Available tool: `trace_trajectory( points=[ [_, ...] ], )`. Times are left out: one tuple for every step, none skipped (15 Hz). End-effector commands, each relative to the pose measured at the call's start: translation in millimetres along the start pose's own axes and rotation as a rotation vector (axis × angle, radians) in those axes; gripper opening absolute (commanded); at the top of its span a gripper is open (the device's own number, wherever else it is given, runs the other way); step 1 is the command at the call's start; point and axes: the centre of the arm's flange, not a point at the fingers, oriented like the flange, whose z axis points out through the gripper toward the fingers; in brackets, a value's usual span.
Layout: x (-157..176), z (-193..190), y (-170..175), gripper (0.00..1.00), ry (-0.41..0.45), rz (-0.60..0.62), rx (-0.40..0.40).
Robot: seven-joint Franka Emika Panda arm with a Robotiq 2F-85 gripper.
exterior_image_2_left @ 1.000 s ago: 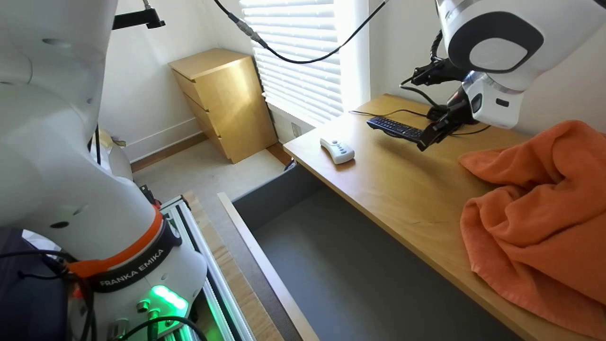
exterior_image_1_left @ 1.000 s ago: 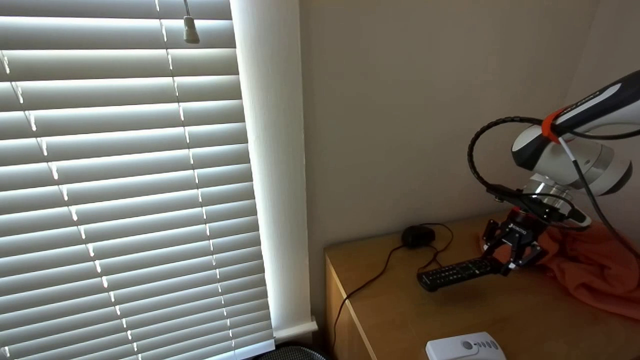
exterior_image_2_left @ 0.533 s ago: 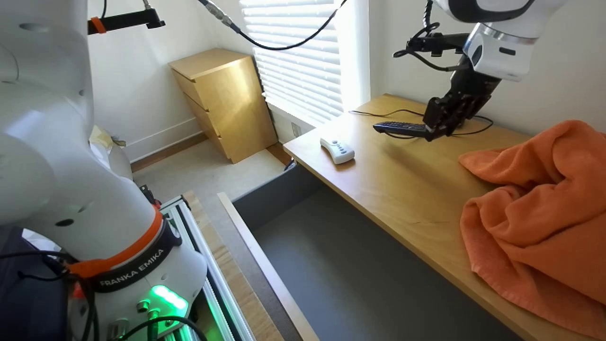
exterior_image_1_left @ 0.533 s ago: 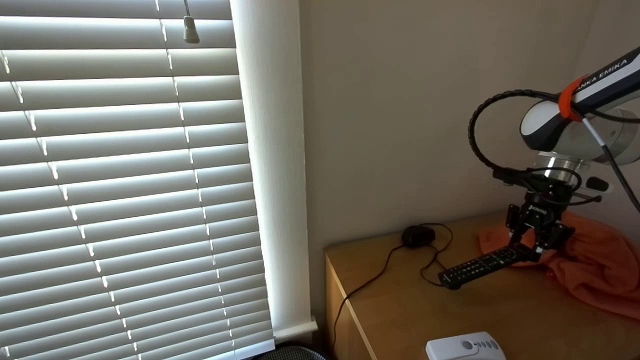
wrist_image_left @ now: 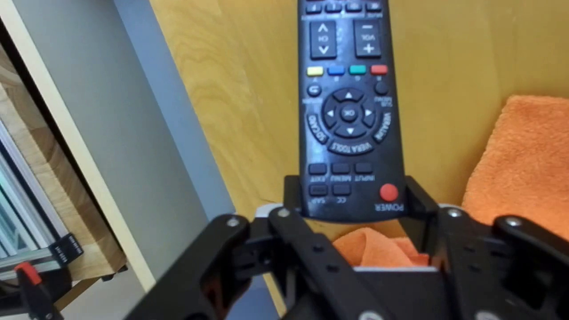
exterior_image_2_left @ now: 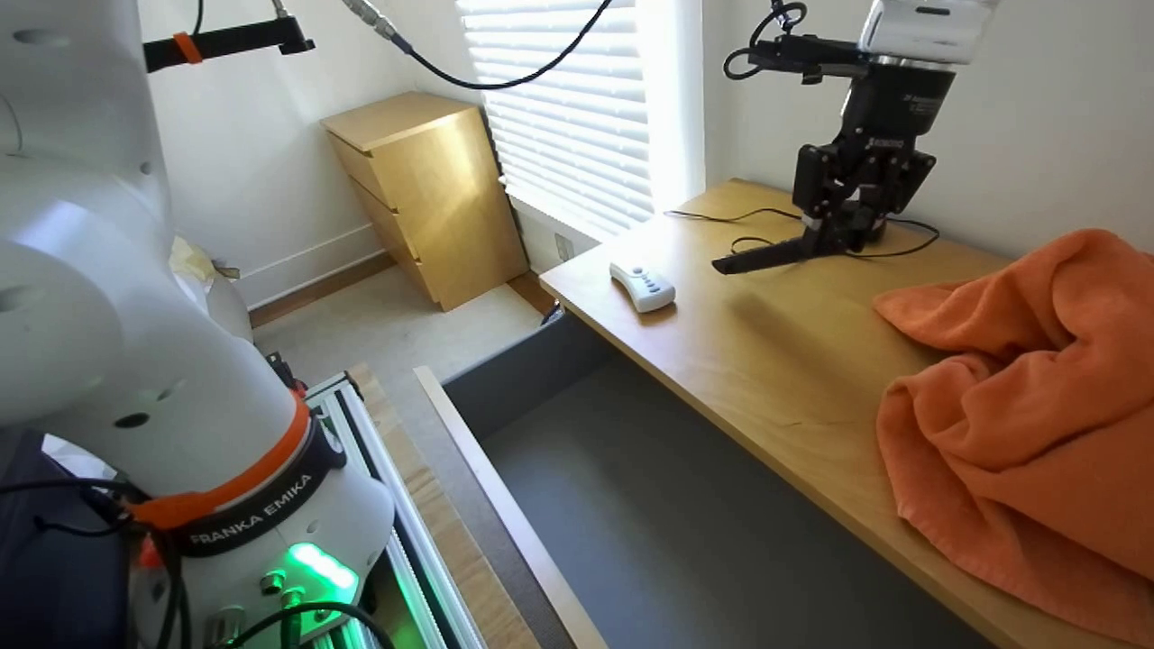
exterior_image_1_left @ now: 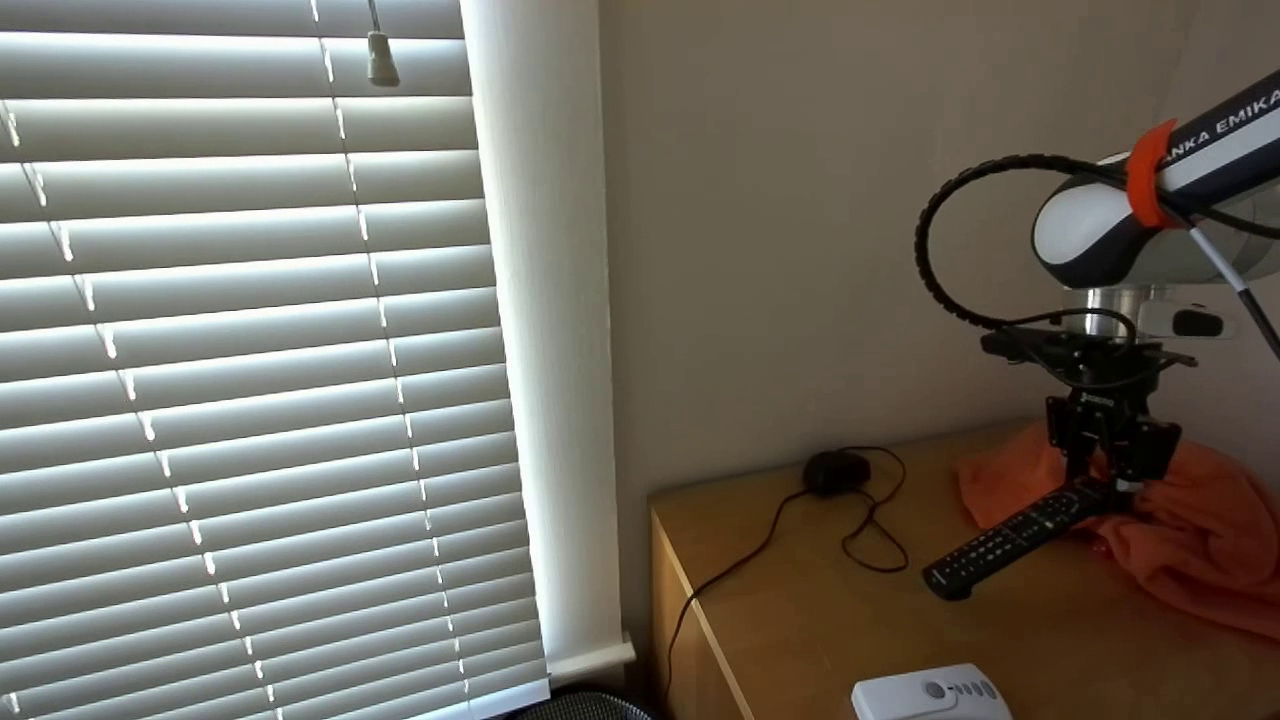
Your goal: Place the black remote control upside down
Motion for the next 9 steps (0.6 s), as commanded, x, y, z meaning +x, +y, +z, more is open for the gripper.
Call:
trace_trajectory(
  points=[
    [-11,-15,10,0.3,0.168,0.087,-0.014],
    [-14,-18,10,0.3,0.219,0.117,-0.009],
    [-16,-19,8,0.3,0.271,0.139,-0.004],
    [-19,-22,5,0.3,0.323,0.164,0.003],
    [-22,-22,3,0.3,0.375,0.184,0.007],
    [-25,-23,1,0.3,0.42,0.198,0.007],
    [-28,-23,-1,0.3,0.468,0.214,0.006],
    [-29,-24,-2,0.3,0.516,0.23,0.007],
    [-31,-26,-2,0.3,0.553,0.241,0.004]
  ],
)
